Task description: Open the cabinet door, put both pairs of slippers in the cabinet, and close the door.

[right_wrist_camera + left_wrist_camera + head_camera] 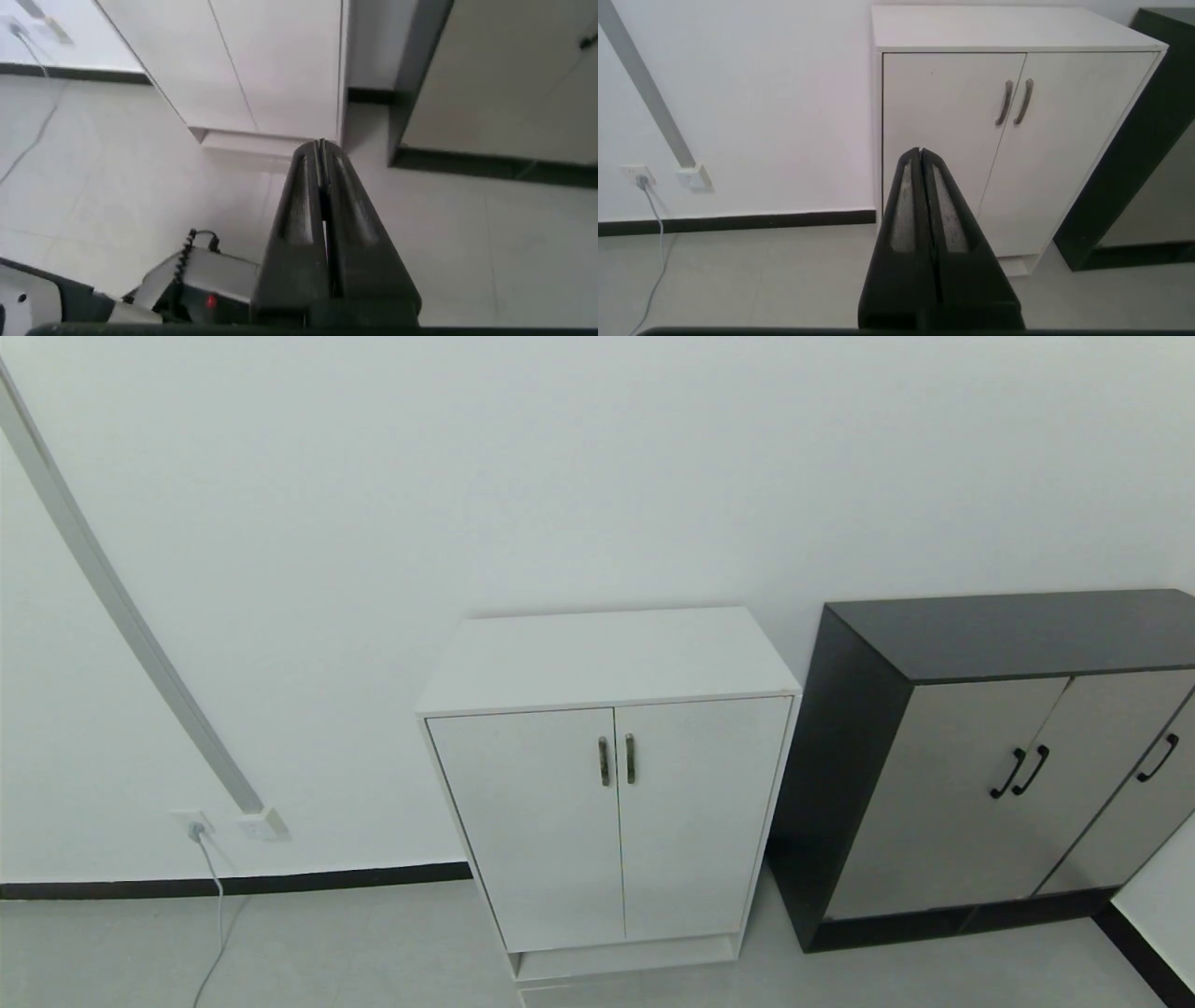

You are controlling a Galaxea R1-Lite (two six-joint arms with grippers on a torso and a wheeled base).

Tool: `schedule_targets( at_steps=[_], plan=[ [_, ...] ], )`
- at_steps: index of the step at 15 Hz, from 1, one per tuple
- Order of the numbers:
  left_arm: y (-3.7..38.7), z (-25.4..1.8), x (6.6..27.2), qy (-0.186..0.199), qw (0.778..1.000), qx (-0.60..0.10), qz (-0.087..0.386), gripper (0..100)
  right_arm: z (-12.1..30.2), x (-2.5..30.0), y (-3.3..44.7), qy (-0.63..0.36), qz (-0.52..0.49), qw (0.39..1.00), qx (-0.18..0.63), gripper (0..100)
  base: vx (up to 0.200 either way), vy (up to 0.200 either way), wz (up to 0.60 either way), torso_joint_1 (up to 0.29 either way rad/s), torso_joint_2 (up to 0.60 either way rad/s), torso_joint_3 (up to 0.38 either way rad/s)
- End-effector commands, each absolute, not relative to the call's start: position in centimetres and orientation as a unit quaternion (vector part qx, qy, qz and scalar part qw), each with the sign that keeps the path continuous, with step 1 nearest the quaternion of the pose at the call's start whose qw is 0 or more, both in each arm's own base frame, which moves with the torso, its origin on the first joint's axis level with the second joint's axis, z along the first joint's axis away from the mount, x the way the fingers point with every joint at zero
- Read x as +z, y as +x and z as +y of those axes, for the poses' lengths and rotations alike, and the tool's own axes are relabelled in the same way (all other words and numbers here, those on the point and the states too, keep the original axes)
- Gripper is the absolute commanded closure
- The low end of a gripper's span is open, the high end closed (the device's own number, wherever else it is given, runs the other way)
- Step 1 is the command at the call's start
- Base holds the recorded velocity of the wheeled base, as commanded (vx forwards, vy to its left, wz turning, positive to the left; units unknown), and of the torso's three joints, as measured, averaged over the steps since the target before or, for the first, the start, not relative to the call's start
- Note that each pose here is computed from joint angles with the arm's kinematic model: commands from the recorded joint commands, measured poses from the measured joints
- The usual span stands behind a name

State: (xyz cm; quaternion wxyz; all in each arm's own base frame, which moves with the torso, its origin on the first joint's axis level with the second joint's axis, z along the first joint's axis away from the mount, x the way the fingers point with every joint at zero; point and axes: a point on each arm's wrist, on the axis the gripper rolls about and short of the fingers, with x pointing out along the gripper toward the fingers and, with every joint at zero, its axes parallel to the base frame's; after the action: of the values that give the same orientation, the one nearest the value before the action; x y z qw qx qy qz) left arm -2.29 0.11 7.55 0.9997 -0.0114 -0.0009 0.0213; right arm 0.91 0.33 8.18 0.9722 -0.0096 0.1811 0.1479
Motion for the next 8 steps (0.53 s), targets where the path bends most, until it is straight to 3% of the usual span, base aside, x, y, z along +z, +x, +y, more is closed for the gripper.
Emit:
schedule_targets(
  at_steps=[1,8],
  plan=[
    [-2.3,0.1,7.5,-0.012,1.0,0.021,0.0,100,0.1,7.8,-0.1,-0.017,0.147,0.976,0.161,100,0.0,0.0,0.0,0.0,0.0,0.0],
    [-2.3,0.1,7.5,-0.012,1.0,0.021,0.0,100,0.0,7.7,-1.6,-0.007,0.046,0.998,0.051,100,0.0,0.0,0.0,0.0,0.0,0.0]
  ],
)
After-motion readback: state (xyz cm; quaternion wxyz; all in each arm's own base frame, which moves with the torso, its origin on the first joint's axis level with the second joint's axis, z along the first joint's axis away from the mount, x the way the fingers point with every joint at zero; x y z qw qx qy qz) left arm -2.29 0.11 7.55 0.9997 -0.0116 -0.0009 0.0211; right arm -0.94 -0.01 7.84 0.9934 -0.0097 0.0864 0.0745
